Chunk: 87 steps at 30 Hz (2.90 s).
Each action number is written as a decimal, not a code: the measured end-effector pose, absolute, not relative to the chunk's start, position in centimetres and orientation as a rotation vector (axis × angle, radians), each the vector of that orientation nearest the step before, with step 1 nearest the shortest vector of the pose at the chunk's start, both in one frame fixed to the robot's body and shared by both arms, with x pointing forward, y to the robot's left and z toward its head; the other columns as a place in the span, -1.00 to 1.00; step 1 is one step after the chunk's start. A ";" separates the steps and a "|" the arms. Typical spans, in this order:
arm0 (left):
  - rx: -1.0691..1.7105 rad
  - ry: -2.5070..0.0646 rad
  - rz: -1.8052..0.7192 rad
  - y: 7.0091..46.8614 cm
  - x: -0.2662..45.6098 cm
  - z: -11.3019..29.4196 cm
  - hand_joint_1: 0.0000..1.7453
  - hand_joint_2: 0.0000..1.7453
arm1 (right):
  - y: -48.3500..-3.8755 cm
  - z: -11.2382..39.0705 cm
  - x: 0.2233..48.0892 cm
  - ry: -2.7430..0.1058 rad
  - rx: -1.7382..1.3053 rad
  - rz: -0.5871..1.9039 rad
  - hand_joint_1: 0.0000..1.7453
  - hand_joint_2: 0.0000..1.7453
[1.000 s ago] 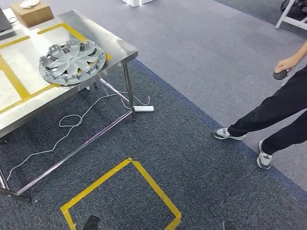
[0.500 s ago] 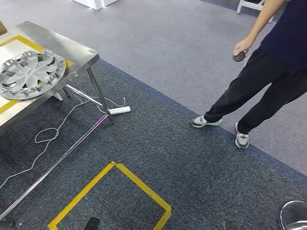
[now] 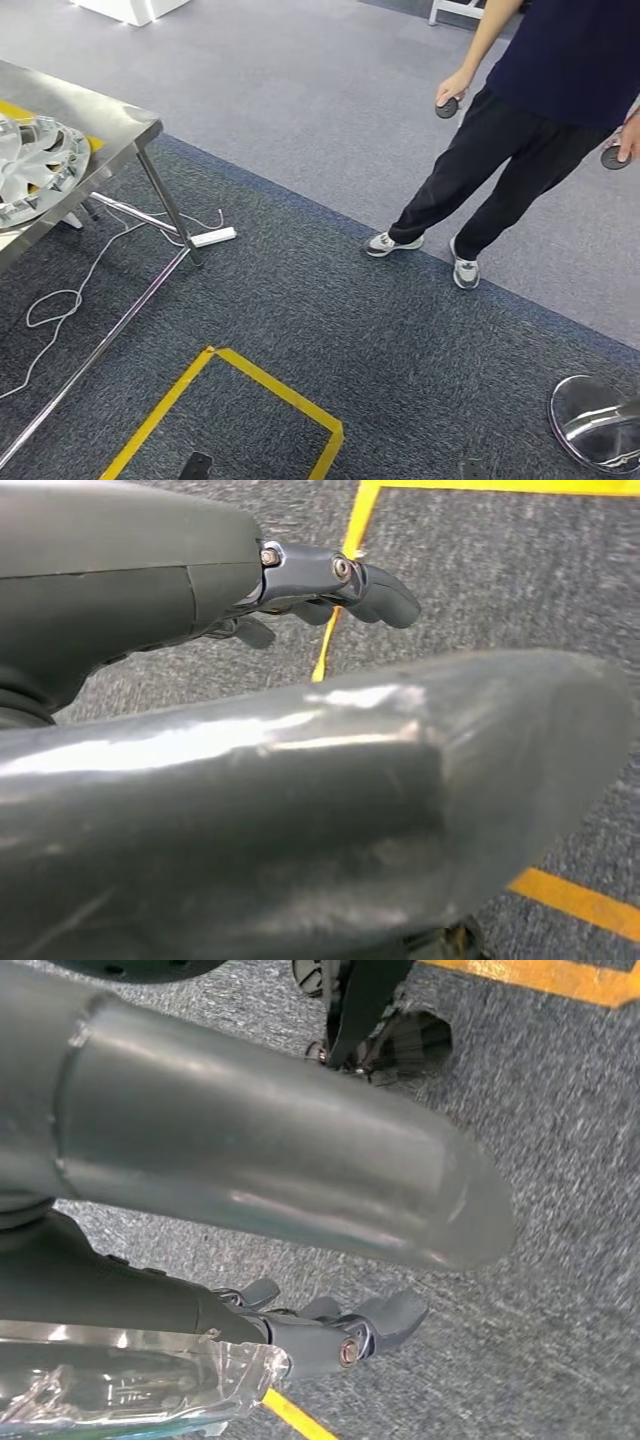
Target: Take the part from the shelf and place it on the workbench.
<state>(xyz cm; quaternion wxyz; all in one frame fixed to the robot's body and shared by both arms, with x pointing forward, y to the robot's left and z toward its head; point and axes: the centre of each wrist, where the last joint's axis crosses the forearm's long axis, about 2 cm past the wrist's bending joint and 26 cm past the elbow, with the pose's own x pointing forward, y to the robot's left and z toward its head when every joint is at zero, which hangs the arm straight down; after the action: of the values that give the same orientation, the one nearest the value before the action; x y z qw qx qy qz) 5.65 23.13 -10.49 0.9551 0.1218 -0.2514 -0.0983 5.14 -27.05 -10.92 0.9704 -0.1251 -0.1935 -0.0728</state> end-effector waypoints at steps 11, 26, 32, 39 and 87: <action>0.236 -0.514 -0.202 22.8 5.8 -10.4 -1.00 -1.00 | -27.1 -10.8 5.9 -0.405 -0.254 -0.143 -1.00 -1.00; 0.231 -0.515 -0.210 22.9 5.8 -10.4 -1.00 -1.00 | -27.0 -10.8 5.9 -0.414 -0.252 -0.156 -1.00 -1.00; 0.225 -0.518 -0.214 22.8 6.0 -10.4 -1.00 -1.00 | -26.9 -10.8 6.2 -0.409 -0.255 -0.152 -1.00 -1.00; 0.225 -0.520 -0.222 22.8 6.3 -10.4 -1.00 -1.00 | -26.8 -10.7 6.2 -0.406 -0.255 -0.150 -1.00 -1.00; 0.229 -0.504 -0.249 23.2 6.9 -10.3 -1.00 -1.00 | -26.0 -10.6 6.8 -0.379 -0.232 -0.139 -1.00 -1.00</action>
<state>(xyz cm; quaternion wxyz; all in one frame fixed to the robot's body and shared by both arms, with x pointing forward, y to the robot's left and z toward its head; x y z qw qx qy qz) 6.94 23.15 -10.31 0.9544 0.1126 -0.2480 -0.1225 6.84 -26.01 -10.62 0.9730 -0.1148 -0.1879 -0.0691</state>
